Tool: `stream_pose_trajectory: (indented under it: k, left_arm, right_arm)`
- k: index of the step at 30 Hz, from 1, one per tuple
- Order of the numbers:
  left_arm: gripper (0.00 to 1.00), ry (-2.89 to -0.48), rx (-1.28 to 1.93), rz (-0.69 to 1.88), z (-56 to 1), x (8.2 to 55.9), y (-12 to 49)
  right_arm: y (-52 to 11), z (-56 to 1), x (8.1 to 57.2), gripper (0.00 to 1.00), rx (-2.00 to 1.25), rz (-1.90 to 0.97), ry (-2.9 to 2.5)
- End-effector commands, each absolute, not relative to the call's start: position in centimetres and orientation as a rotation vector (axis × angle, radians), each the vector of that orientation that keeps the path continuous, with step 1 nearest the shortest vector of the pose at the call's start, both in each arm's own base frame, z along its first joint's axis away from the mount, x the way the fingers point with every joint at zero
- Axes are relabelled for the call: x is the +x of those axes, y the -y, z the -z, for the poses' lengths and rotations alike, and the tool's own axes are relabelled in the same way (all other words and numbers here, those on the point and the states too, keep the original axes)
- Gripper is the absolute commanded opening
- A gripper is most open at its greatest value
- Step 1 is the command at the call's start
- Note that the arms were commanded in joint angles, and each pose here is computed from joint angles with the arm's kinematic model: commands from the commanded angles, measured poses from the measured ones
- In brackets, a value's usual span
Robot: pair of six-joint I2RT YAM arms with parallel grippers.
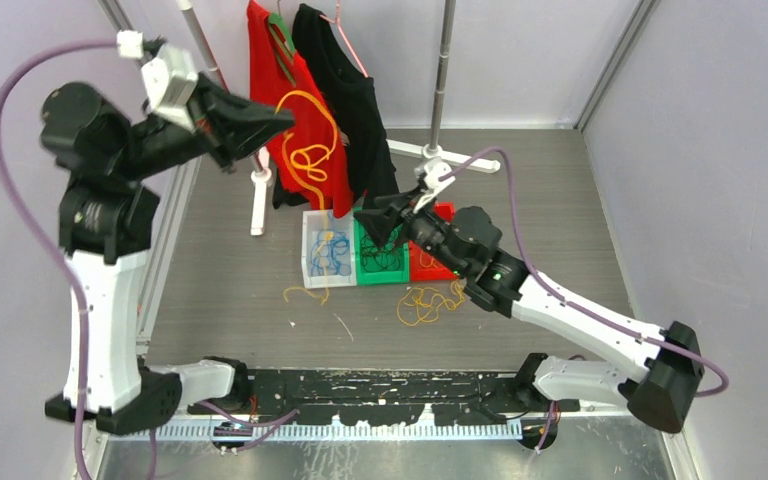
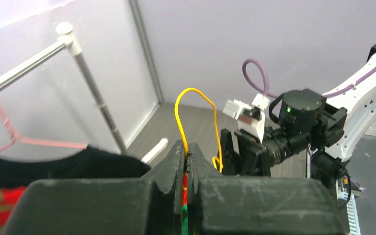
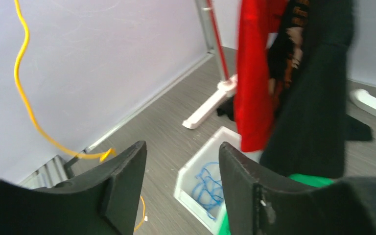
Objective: Untangle the cables
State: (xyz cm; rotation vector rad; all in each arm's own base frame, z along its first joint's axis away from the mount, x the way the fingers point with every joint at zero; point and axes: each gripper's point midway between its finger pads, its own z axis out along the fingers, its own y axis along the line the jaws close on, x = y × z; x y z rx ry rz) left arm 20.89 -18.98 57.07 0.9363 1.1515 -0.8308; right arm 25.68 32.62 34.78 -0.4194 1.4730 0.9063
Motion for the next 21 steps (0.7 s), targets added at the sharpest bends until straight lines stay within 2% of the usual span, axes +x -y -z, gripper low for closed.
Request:
stream_pose_trajectory:
  k: [1,5,7,13,18,21]
  left_arm:
    - [0.0,-0.985,0.918,0.849,-61.8,22.1,22.4]
    - [0.0,-0.936,0.978,0.853,-62.2,22.7,26.2]
    - [0.0,-0.912,0.997,0.855,-62.3,23.3,27.9]
    - [0.0,-0.818,1.028,0.853,-63.5,24.8,32.2]
    - [0.0,-0.769,1.021,0.855,-64.1,26.4,34.9]
    - [0.0,-0.755,1.032,0.851,-63.3,27.2,36.4]
  right_arm:
    - [-28.8,-34.2,26.1,0.65,-0.33,-0.902,-1.501]
    - [-28.8,-32.8,23.5,0.79,-0.476,-0.951,-1.461]
    - [-28.4,-32.2,23.1,0.82,-0.492,-0.94,-1.471]
    - [-25.3,-31.5,25.1,0.83,-0.362,-0.765,-1.497]
    - [-21.1,-30.7,29.0,0.76,-0.188,-0.452,-1.55]
    - [-20.1,-31.1,29.5,0.76,-0.158,-0.429,-1.541]
